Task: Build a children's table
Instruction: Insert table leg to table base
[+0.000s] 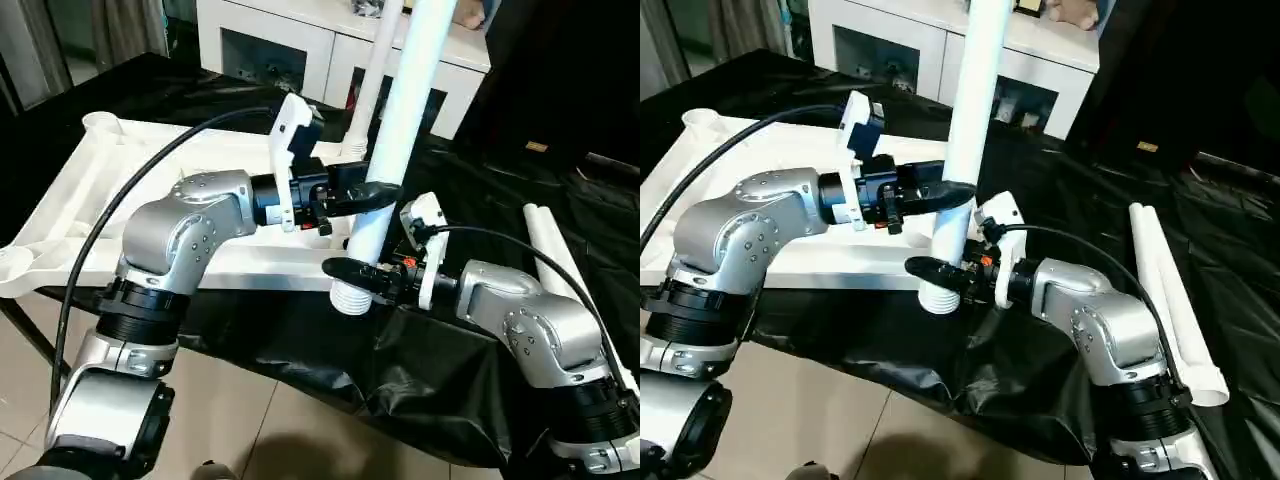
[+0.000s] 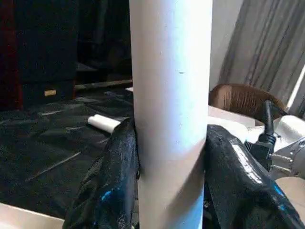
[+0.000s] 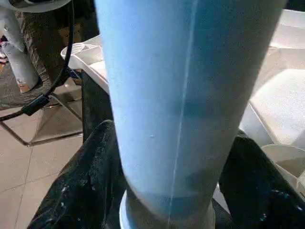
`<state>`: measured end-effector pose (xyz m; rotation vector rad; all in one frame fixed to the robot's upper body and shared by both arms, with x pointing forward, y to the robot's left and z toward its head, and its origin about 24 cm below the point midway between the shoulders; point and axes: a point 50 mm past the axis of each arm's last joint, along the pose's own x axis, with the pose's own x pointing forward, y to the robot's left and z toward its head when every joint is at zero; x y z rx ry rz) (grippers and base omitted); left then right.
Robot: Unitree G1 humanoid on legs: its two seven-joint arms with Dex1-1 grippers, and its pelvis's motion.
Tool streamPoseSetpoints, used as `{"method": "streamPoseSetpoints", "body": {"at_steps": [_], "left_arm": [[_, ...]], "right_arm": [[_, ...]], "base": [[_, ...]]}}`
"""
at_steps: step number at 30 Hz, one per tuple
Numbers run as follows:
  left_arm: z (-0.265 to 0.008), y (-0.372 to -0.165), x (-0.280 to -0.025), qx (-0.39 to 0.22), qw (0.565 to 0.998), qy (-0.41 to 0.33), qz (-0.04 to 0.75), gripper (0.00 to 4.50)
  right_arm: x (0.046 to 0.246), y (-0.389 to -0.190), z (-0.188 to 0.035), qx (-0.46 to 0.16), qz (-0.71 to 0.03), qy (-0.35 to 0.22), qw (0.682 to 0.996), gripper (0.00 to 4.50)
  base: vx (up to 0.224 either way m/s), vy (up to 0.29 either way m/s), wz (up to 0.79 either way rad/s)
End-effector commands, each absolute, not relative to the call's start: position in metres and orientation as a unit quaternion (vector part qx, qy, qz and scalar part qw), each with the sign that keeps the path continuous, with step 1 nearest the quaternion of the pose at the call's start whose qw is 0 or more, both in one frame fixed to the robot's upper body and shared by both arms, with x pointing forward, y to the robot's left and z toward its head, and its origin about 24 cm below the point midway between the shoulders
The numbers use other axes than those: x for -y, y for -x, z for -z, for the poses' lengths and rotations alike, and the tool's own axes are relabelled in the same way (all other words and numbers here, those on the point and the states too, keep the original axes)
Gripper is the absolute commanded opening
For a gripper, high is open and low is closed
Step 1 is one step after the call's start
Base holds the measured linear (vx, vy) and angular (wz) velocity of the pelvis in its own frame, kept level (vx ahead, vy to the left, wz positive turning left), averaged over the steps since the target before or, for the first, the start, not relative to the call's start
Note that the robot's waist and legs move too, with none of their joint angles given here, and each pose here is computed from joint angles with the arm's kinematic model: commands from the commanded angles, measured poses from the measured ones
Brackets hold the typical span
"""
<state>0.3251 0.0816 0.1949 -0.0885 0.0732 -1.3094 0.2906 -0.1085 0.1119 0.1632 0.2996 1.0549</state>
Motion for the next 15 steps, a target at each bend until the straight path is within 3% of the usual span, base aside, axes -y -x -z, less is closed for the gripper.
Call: {"method": "streamPoseSetpoints", "body": {"at_steps": [1, 9, 15], "left_arm": [[-0.2040, -0.3215, -0.0752, -0.014, 0.782, 0.022, 0.623, 1.82], [-0.2051, -0.3215, -0.0750, -0.010, 0.781, 0.022, 0.625, 1.82], [-0.2066, -0.3212, -0.0741, -0.011, 0.778, 0.043, 0.627, 1.82]], "right_arm": [[0.1130, -0.2933, -0.1154, -0.134, -0.497, -0.068, 0.855, 2.60], [0.1119, -0.2927, -0.1158, -0.134, -0.500, -0.072, 0.853, 1.91], [0.1127, -0.2925, -0.1160, -0.131, -0.498, -0.076, 0.854, 1.88]], "base": [[0.000, 0.000, 0.00], [0.000, 0.000, 0.00], [0.000, 0.000, 0.00]]}}
